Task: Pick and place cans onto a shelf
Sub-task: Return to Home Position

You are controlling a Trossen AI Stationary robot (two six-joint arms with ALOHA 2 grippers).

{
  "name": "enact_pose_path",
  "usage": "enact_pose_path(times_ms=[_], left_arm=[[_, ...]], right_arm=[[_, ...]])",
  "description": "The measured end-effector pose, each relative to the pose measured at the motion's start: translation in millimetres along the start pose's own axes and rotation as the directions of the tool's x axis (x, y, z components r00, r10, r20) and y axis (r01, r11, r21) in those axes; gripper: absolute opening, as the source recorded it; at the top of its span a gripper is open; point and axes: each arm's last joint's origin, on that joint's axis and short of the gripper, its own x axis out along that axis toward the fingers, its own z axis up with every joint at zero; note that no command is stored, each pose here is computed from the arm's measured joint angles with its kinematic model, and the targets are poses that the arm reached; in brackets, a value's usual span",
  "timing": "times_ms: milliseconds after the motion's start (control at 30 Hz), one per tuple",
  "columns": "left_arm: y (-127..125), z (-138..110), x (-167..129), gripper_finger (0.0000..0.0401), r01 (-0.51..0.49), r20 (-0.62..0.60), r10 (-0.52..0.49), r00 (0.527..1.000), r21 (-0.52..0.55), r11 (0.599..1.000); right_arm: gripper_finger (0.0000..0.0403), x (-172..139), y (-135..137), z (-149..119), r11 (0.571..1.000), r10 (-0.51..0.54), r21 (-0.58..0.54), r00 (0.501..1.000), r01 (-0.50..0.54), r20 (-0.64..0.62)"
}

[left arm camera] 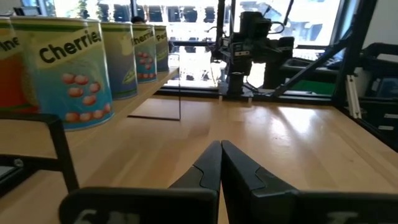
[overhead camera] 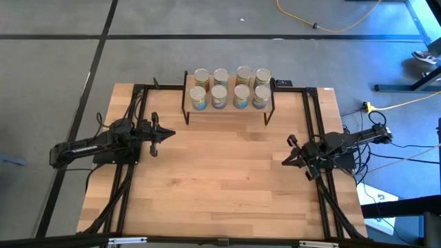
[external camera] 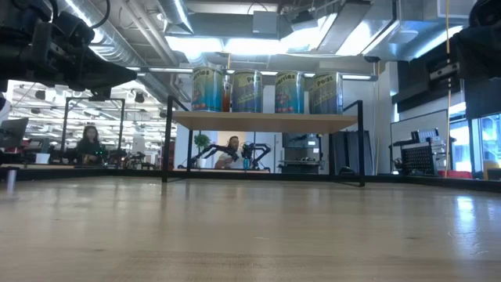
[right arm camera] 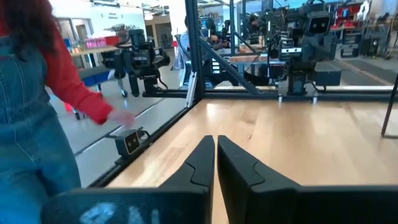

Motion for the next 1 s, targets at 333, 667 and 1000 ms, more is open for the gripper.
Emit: enact_pose_path(times_ms=[333, 667, 1000], left_arm=[[0.1, -0.2, 0.0, 0.0, -0.005, -0.002, 0.005, 1.0, 0.0, 1.0], [0.1, -0.2, 0.0, 0.0, -0.005, -0.002, 0.005, 1.0, 0.0, 1.0], [0.2, -0.2, 0.0, 0.0, -0.005, -0.002, 0.005, 1.0, -0.001, 1.0]], right_arm=[[0.0025, 0.0, 0.0, 0.0, 1.0, 0.0, 0.019, 1.0, 0.0, 0.0], [0.0025, 0.0, 0.0, 0.0, 1.0, 0.0, 0.018, 1.0, 0.0, 0.0], [0.0025, 0.0, 0.0, 0.0, 1.0, 0.0, 0.018, 1.0, 0.0, 0.0]])
